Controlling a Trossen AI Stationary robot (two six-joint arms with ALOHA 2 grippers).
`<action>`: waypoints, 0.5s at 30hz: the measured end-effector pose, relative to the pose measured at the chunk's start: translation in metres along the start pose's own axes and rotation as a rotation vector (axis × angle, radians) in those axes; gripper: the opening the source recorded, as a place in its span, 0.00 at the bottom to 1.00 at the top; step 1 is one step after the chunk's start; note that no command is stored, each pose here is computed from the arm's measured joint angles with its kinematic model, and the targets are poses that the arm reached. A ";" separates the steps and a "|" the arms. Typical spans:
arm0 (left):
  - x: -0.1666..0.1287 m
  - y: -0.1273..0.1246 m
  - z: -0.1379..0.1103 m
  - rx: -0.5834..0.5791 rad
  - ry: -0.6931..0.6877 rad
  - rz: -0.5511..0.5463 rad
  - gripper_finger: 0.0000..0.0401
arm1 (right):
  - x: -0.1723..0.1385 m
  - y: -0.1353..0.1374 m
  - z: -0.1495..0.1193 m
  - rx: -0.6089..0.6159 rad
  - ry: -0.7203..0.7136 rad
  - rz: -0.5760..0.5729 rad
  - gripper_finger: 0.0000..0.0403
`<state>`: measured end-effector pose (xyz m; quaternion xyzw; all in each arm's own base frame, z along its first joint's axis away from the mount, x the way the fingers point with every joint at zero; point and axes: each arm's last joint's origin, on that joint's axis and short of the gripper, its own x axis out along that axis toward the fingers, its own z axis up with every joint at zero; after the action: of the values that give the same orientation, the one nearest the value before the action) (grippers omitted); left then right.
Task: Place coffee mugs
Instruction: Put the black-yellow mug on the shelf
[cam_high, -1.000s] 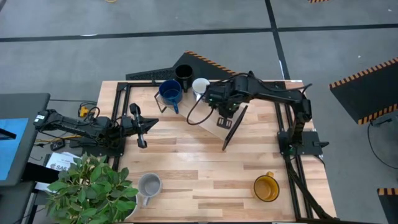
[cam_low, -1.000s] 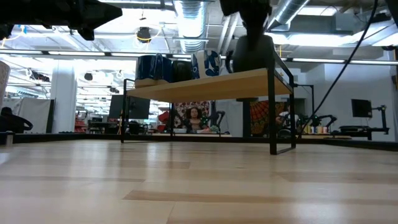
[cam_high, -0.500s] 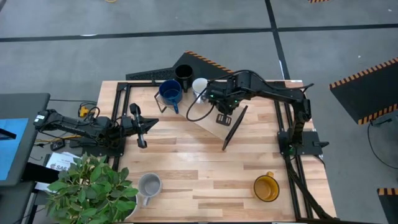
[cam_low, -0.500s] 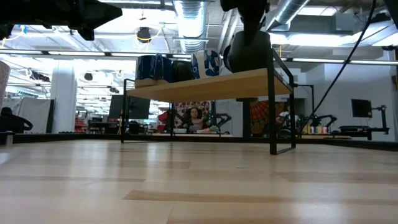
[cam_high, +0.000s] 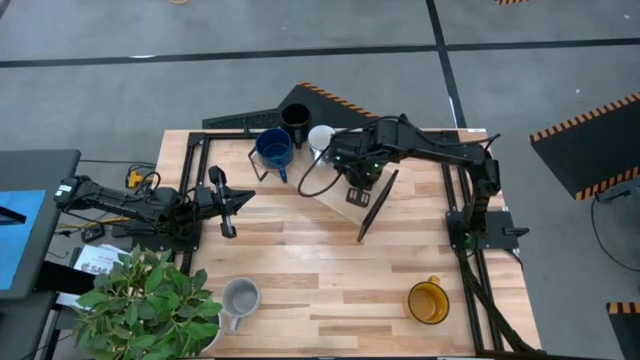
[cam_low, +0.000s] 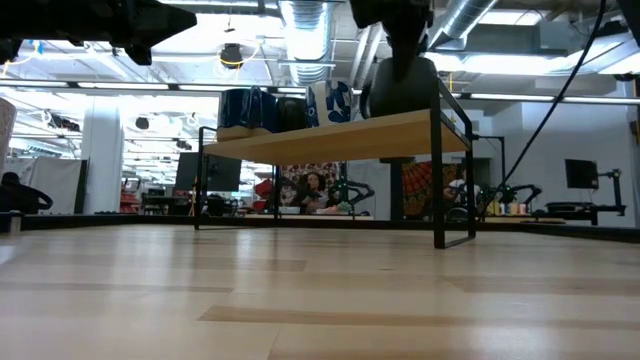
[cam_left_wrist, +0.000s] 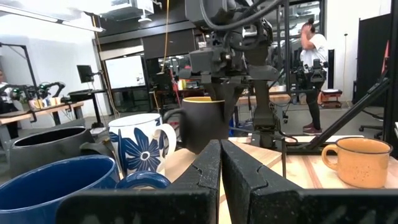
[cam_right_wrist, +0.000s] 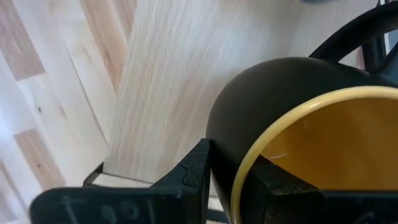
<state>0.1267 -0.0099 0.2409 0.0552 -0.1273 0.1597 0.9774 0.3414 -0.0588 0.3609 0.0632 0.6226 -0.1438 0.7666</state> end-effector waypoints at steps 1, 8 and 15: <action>0.000 0.000 0.000 0.000 0.000 0.000 0.00 | 0.001 0.000 0.000 0.000 0.002 -0.008 0.21; 0.000 0.000 0.000 0.000 0.000 0.000 0.00 | 0.002 -0.008 0.000 0.063 0.011 -0.009 0.21; 0.000 0.000 0.000 0.000 0.000 0.000 0.00 | 0.007 -0.008 0.004 0.066 0.008 0.019 0.21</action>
<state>0.1267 -0.0099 0.2409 0.0552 -0.1273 0.1598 0.9774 0.3439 -0.0688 0.3557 0.0948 0.6200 -0.1569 0.7629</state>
